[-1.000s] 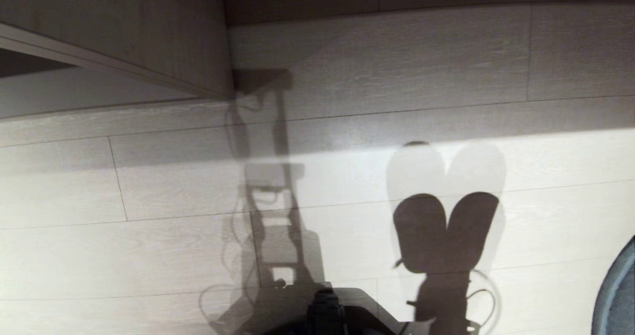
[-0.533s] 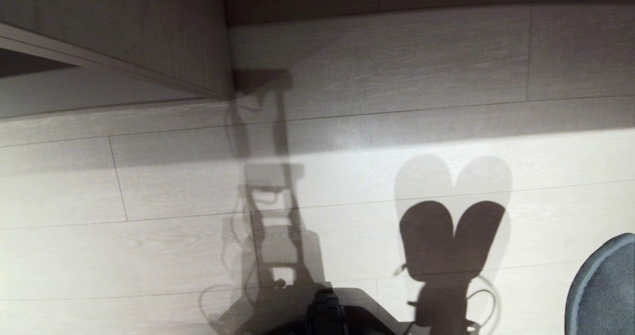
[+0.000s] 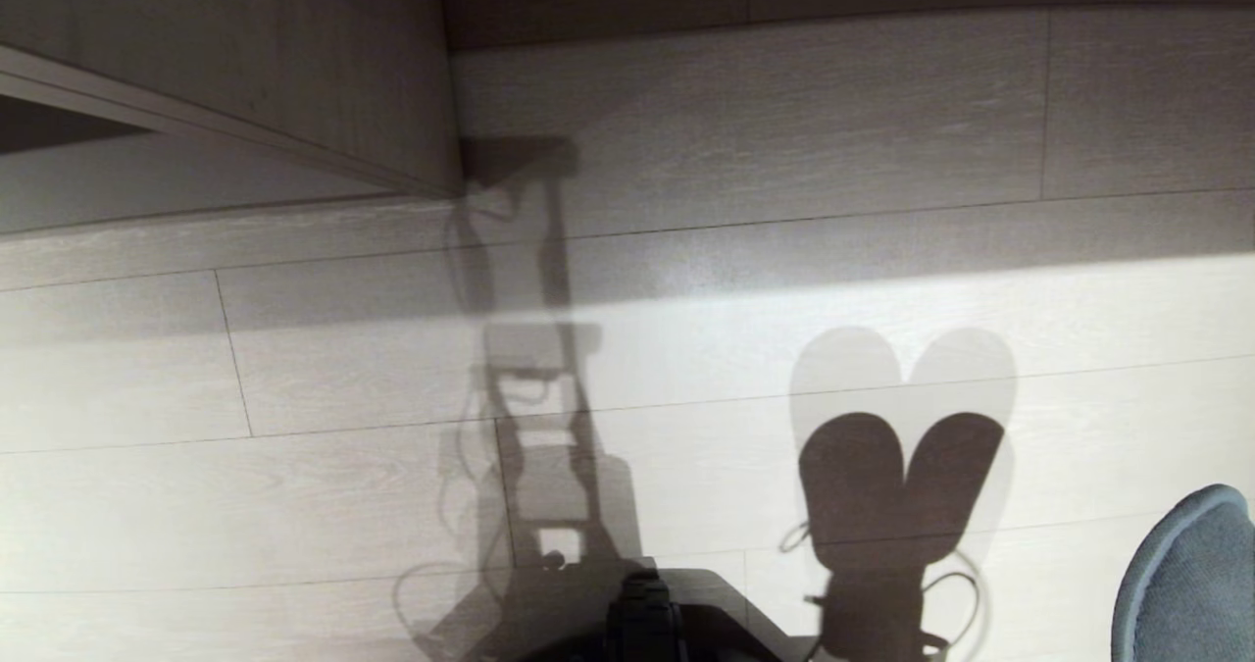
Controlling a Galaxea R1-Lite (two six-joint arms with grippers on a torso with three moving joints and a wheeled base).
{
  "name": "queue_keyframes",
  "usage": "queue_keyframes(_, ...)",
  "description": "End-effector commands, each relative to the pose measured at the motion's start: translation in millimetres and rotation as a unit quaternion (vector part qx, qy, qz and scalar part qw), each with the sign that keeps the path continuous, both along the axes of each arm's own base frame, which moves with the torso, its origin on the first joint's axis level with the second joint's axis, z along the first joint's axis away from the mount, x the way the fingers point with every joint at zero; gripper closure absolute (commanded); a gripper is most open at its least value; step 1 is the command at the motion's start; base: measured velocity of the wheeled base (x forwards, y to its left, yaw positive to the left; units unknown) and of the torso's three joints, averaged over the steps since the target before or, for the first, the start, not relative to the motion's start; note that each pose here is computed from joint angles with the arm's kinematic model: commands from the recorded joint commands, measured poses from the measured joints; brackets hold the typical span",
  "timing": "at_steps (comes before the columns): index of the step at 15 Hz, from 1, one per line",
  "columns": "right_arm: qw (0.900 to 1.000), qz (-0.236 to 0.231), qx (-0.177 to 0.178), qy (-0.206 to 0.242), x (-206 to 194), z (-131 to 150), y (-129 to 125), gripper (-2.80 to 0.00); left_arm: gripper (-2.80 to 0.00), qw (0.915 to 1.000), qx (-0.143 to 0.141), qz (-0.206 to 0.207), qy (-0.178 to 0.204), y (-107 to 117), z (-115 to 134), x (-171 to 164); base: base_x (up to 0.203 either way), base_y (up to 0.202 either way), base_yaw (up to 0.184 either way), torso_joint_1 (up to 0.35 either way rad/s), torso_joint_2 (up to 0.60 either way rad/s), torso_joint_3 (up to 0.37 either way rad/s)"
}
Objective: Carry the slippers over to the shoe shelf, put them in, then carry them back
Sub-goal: Place the slippers into the shoe cabinet
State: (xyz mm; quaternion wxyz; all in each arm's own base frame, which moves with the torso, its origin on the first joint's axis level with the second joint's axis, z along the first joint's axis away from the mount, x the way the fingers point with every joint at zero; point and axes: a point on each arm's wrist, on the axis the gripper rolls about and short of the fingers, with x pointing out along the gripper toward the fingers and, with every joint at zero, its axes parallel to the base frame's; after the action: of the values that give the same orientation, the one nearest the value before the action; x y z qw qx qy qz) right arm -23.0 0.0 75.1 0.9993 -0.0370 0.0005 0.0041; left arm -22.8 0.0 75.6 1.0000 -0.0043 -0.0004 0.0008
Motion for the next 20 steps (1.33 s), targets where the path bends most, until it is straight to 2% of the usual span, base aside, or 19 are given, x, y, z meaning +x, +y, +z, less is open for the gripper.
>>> queue_keyframes(1,1.0,0.001,-0.001,0.003,0.3,-0.2,0.0,0.0,0.0,1.0,-0.001,0.0,0.0,0.0,0.1,0.1,0.0,0.0,0.0,0.0,0.0,0.0)
queue_keyframes(6,1.0,0.004,-0.007,0.002,0.3,-0.1,0.2,0.0,0.0,1.0,-0.003,0.001,0.0,0.0,-0.2,0.1,0.0,0.0,0.0,0.0,0.0,0.1)
queue_keyframes(20,1.0,0.004,-0.004,0.003,0.3,-0.2,0.1,0.0,0.0,1.0,-0.004,0.001,0.001,0.0,-0.3,0.2,0.0,0.0,0.0,0.001,0.0,0.202)
